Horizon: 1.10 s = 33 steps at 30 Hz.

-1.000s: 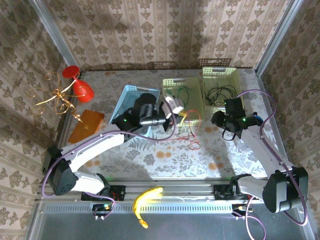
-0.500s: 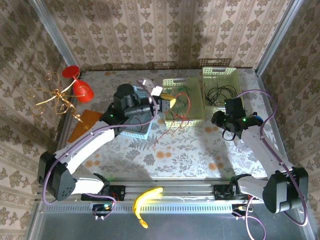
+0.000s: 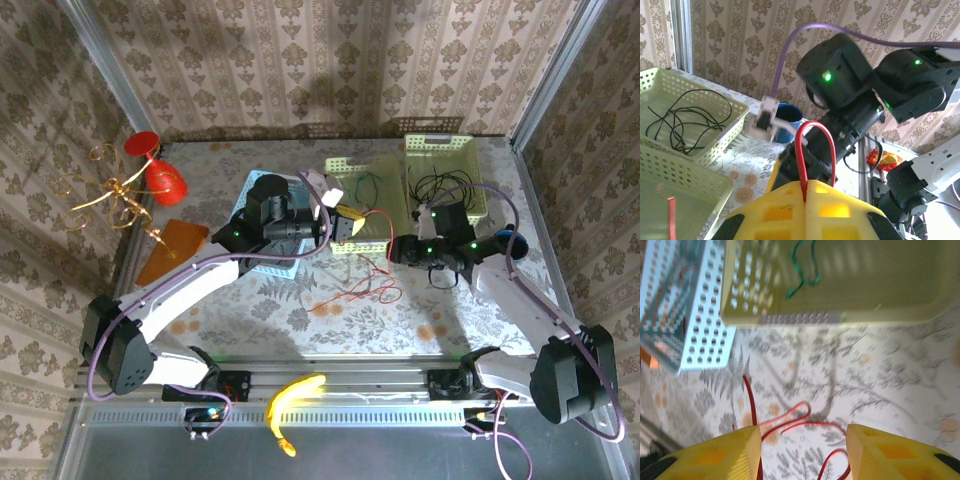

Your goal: Untangle the cables

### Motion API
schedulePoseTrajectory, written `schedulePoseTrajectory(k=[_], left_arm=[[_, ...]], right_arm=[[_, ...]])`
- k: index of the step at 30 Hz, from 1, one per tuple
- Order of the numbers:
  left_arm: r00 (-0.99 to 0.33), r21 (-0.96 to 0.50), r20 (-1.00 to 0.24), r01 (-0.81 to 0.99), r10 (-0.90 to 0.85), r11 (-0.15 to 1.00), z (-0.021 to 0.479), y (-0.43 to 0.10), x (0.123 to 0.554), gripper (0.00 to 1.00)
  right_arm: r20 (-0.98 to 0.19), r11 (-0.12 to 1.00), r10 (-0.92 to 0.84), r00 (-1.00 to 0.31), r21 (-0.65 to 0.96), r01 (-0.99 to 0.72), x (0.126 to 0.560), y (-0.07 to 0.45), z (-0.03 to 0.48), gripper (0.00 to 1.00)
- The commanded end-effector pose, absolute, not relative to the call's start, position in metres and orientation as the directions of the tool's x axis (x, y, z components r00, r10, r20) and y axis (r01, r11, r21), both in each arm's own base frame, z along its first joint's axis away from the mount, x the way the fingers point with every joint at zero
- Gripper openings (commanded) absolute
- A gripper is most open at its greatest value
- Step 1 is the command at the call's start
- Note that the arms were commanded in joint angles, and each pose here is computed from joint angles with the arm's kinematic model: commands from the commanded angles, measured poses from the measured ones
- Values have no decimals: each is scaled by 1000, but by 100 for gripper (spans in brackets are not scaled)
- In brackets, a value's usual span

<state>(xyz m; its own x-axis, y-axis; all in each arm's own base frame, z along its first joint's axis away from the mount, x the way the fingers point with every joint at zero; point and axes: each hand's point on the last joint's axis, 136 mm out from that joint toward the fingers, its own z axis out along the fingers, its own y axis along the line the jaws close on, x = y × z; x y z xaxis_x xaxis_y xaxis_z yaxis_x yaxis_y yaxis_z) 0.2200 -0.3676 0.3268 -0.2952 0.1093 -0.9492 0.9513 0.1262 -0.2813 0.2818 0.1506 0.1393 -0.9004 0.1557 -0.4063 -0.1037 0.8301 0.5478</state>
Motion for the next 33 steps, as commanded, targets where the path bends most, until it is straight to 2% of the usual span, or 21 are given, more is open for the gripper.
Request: schedulePoseTrajectory(k=[1, 7, 14, 21, 33], left_arm=[[-252, -240, -963, 963, 97, 123, 336, -366, 220, 0], [-250, -236, -962, 963, 111, 131, 333, -366, 221, 0], [-247, -229, -960, 963, 130, 143, 323, -366, 223, 0], [-248, -230, -960, 963, 129, 143, 320, -367, 224, 0], [-256, -238, -959, 960, 118, 146, 319, -366, 224, 0]], right_arm=[[-316, 819, 91, -945, 563, -109, 261, 158, 116, 50], [-262, 832, 80, -962, 549, -81, 253, 156, 102, 50], [-246, 936, 137, -959, 349, 44, 232, 109, 84, 51], [-187, 900, 113, -976, 435, 21, 226, 131, 71, 51], [-147, 885, 35, -988, 465, -38, 239, 154, 58, 50]])
